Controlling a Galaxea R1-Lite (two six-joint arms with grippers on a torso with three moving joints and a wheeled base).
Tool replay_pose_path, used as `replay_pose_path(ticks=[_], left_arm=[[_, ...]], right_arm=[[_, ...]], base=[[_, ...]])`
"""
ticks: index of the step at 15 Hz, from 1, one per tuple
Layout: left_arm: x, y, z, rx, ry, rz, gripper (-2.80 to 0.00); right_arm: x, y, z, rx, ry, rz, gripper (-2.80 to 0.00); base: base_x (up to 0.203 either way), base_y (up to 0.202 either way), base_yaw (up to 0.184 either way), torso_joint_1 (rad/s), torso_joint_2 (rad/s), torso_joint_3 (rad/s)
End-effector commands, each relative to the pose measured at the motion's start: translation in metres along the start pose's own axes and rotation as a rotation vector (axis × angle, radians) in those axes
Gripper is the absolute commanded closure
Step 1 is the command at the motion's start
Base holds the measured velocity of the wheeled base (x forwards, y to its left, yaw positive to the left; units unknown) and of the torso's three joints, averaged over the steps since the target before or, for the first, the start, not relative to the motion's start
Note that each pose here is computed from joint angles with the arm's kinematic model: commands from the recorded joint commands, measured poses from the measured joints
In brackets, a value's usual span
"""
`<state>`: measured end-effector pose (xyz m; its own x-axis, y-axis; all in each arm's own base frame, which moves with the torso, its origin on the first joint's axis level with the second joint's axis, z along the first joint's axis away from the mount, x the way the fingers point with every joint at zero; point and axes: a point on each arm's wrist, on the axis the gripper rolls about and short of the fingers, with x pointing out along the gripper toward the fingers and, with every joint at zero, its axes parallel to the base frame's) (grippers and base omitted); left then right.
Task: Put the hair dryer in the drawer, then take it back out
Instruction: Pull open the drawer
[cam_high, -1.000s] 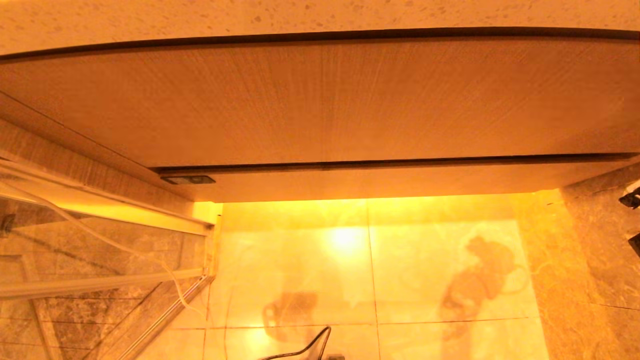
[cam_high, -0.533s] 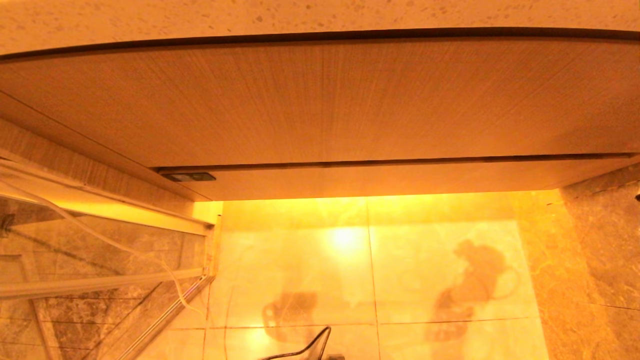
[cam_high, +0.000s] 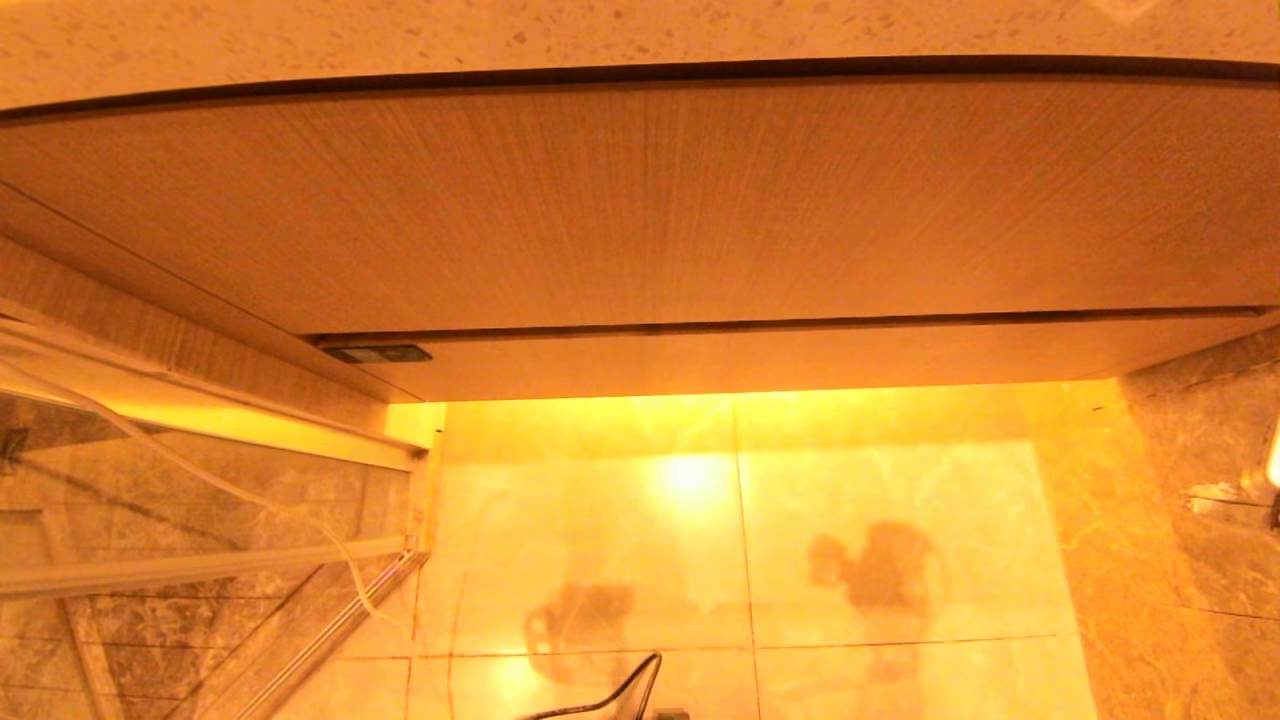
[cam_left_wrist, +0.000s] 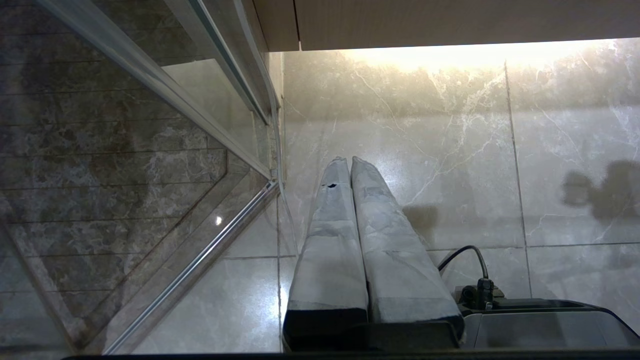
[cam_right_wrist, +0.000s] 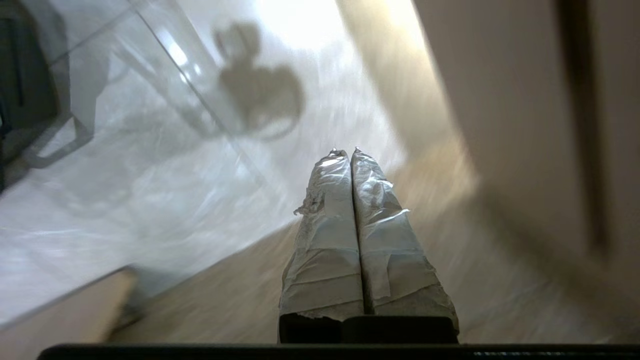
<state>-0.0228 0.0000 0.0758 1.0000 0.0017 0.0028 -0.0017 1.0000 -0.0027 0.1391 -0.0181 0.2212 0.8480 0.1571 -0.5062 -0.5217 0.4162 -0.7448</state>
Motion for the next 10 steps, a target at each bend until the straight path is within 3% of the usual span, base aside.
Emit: replay_pose_path(ticks=[1, 2, 6, 9, 10], left_arm=[[0.0, 0.0, 0.0, 0.0, 0.0, 0.0, 0.0], [0.0, 0.0, 0.0, 0.0, 0.0, 0.0, 0.0], [0.0, 0.0, 0.0, 0.0, 0.0, 0.0, 0.0], [0.0, 0.0, 0.0, 0.0, 0.0, 0.0, 0.0], [0.0, 0.0, 0.0, 0.0, 0.0, 0.0, 0.0]], right_arm=[[-0.014, 0.013, 0.018, -0.159, -0.122, 0.0, 0.0], [-0.016, 0.017, 0.022, -0.25, -0.154, 0.006, 0.0], [-0.017, 0.012, 0.026, -0.452, -0.178, -0.062, 0.0], [-0.01, 0.014, 0.031, -0.497, -0.22, -0.067, 0.0], [-0.004, 0.018, 0.033, -0.51, -0.248, -0.045, -2.8]], base=[[0.0, 0.0, 0.0, 0.0, 0.0, 0.0], [0.0, 0.0, 0.0, 0.0, 0.0, 0.0], [0.0, 0.0, 0.0, 0.0, 0.0, 0.0], [0.0, 0.0, 0.0, 0.0, 0.0, 0.0], [0.0, 0.0, 0.0, 0.0, 0.0, 0.0]])
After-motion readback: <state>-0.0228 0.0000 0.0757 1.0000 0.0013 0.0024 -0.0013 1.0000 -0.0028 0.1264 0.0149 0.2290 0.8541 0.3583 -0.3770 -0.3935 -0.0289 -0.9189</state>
